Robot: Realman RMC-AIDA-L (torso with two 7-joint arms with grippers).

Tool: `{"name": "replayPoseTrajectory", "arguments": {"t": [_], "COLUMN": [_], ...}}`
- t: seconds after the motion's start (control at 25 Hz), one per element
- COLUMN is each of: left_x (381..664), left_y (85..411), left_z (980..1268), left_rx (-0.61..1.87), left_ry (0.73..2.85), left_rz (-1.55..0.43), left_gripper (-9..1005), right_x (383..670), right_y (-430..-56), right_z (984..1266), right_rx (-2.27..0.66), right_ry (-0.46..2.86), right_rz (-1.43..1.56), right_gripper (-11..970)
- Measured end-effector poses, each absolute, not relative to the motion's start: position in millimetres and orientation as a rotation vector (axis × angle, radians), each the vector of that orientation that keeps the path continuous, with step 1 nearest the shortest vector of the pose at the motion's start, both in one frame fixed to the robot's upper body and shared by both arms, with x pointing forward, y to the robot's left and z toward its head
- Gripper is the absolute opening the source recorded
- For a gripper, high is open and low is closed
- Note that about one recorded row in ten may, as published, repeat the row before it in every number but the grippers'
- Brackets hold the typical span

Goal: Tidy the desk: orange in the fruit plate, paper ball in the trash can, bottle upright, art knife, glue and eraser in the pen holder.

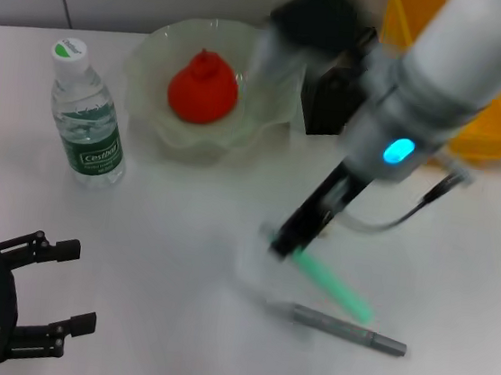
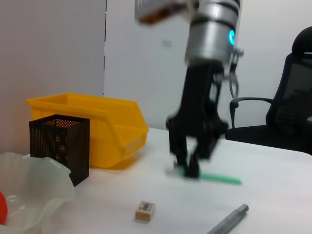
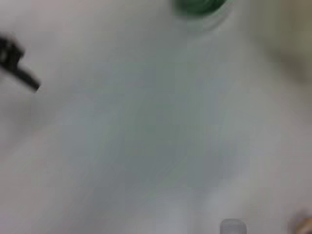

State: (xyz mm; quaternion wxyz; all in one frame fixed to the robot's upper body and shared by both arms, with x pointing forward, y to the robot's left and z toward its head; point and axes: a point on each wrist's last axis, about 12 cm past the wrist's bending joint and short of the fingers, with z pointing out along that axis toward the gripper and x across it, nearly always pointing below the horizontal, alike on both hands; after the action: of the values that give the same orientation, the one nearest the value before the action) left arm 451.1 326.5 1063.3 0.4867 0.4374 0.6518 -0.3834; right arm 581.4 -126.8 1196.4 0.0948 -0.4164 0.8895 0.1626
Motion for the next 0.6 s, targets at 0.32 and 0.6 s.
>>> {"name": "replayPoseTrajectory", "arguments": {"t": [0.32, 0.6], "left_x": [453.5, 456.8], "left_y": [320.4, 314.5], "left_z": [1061.9, 1060.8], "left_rx": [1.051, 1.045], "left_ry": [1.579, 1.574], "left_rz": [-0.933, -0.93], "left_gripper": [861, 861], "right_x": [599.5, 611.3], "right_y": [-207.2, -245.3], "right_z": [1239.5, 1250.9], "right_rx": [-1.002, -0.893], "right_ry": [2.369, 2.084], "right_rz": [0.518, 0.507], "right_gripper": [179, 196]}}
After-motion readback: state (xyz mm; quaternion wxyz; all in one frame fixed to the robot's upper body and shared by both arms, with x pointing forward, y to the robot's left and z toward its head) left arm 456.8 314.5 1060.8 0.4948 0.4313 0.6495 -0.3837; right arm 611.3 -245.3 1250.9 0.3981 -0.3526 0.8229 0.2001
